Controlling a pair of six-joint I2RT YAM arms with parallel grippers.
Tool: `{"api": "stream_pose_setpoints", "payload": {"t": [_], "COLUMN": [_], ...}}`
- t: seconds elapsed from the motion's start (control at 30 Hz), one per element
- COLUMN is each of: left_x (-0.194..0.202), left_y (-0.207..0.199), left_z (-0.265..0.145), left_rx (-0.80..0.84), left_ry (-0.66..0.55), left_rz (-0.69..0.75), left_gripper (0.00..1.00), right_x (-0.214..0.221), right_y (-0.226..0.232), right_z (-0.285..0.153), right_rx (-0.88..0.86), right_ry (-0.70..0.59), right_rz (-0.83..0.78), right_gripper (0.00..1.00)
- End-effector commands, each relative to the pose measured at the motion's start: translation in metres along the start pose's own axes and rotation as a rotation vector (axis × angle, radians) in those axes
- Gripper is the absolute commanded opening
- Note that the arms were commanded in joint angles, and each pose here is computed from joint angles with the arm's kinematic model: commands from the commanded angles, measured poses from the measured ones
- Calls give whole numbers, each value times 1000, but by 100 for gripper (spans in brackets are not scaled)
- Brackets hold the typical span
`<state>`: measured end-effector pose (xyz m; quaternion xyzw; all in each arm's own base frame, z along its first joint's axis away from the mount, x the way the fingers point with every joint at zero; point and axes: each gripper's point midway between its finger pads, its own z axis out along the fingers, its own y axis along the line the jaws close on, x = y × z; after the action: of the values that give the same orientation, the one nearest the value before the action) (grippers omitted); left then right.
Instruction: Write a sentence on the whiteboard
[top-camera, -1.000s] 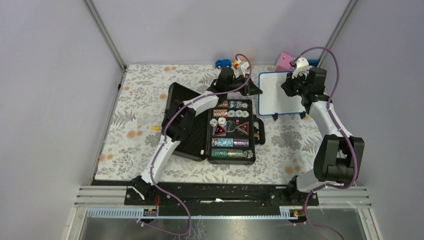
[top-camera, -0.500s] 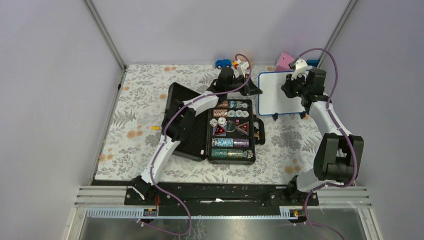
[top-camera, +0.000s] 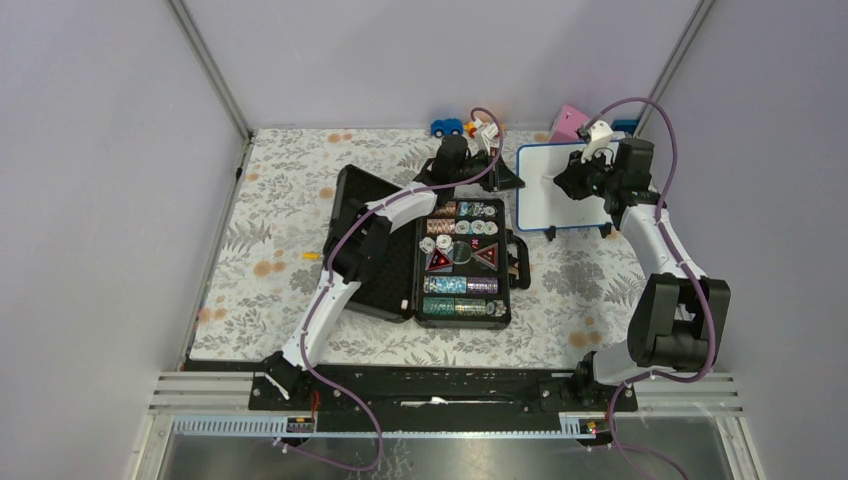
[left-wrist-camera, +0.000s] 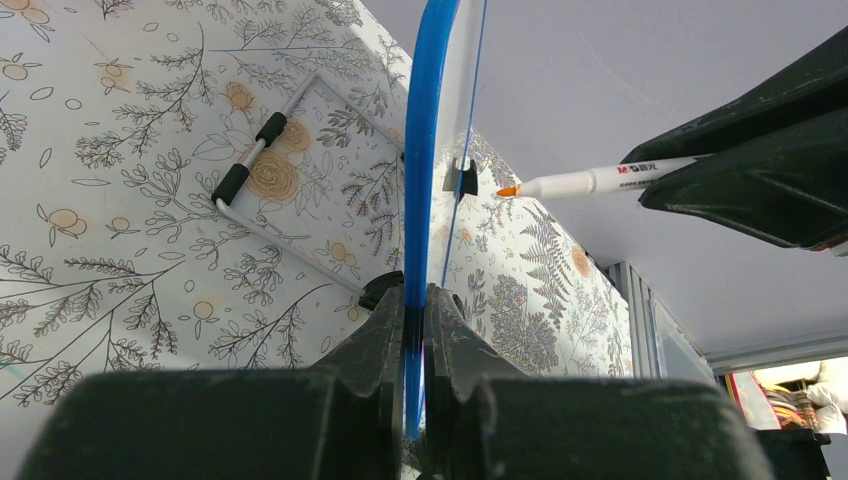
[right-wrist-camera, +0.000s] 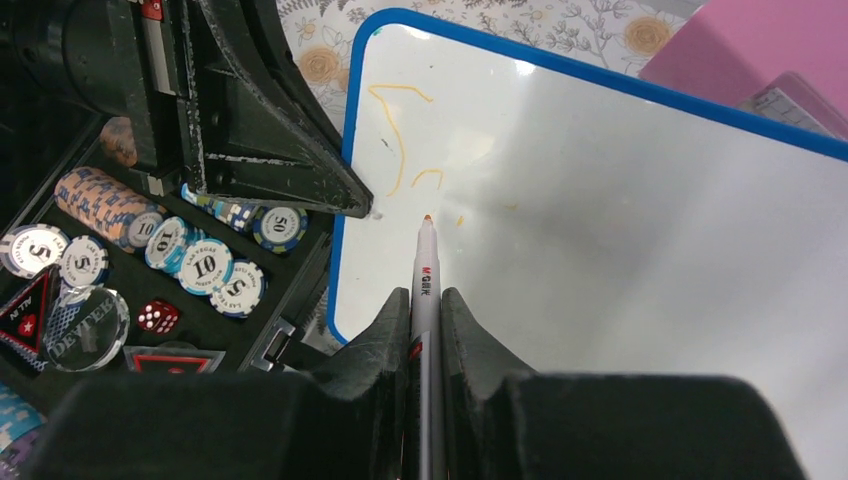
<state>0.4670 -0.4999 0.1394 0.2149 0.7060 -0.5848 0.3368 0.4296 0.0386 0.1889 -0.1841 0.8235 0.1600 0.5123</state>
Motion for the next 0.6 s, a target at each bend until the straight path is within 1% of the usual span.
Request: {"api": "stream_pose_setpoints", "payload": {"t": [0.0, 0.27, 0.57], "left_x": [-2, 0, 1], "left_y": [-10, -9, -8], "left_z": [1, 2, 2], "left_rx": [25, 24, 25], "left_ry": [-3, 0, 1], "left_rz": [15, 13, 12], "left_gripper": [0, 0, 0], "right_x": [-13, -17, -18], "right_y": [5, 3, 11], "right_z": [-3, 10, 20], "right_rx": [-33, -29, -53], "right_ry": [-21, -19, -18], "right_rz": [-11, -17, -19], "right_gripper": [0, 0, 0]}}
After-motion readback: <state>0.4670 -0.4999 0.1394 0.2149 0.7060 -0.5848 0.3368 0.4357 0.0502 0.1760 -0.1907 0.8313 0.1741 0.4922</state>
